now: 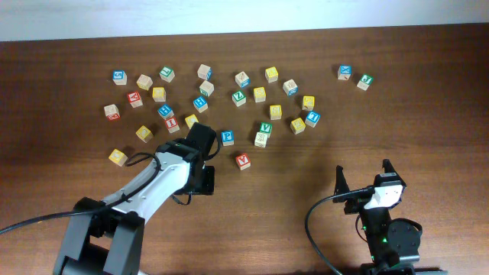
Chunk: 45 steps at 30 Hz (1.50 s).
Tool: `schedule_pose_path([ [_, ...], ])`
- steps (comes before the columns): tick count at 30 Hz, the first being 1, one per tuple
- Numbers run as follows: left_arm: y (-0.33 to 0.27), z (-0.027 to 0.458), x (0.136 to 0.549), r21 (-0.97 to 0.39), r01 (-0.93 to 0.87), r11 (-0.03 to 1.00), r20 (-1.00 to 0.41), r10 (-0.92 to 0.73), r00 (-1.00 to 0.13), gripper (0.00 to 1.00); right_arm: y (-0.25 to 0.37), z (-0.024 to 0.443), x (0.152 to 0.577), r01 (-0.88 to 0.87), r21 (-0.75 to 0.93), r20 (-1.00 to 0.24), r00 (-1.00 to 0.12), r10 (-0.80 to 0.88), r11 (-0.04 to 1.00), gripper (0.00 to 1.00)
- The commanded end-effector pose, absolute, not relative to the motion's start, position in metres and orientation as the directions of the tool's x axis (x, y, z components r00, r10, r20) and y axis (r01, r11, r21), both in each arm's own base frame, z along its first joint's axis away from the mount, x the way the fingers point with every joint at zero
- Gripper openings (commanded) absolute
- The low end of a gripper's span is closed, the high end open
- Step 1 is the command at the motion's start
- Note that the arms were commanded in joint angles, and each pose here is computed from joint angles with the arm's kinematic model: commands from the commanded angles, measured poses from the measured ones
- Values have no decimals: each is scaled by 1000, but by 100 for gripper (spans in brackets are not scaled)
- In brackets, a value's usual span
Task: Spell out RSS
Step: 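Release the R block and lift the left gripper away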
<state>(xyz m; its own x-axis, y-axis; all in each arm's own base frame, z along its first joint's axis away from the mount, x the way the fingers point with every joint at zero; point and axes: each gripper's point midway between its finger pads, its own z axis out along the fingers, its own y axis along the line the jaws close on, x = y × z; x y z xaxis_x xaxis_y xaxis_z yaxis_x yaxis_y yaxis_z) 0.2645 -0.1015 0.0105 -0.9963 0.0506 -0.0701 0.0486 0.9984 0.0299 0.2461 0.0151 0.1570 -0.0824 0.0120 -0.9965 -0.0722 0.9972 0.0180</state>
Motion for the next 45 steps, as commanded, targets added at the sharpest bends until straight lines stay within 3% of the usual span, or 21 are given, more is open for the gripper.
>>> schedule_pose_path([
  [1,-105,13,269,23,58,998,-78,60,-995,69,15,154,246,-69,18,-996,-88,12,997,98],
  [3,-106,20,274,20,57,998,-86,59,-995,73,15,154,246,-69,17,-996,-88,11,997,98],
  [6,-118,70,301,5,56,998,-129,56,-990,82,15,154,246,-69,17,-996,-88,11,997,98],
  [9,-121,159,339,-40,18,999,-246,8,-969,100,15,154,246,-69,18,-996,-88,12,997,98],
  [12,-98,216,368,-82,-60,995,-356,-85,-931,99,15,154,246,-69,18,-996,-88,12,997,98],
  [17,-47,206,369,-88,-267,960,-305,-281,-910,99,15,154,246,-69,17,-996,-88,11,997,98],
  [29,-43,161,358,-56,-280,958,-237,-285,-929,99,15,154,246,-69,17,-996,-88,11,997,98],
  [34,-45,166,374,-88,-282,955,-291,-295,-910,99,15,154,246,-69,18,-996,-88,12,997,98],
  [39,-1,166,378,-143,-481,865,-272,-502,-821,99,15,154,246,-69,18,-996,-88,12,997,98],
  [45,18,161,374,-159,-529,834,-244,-552,-797,99,15,154,246,-69,17,-996,-88,11,997,98],
])
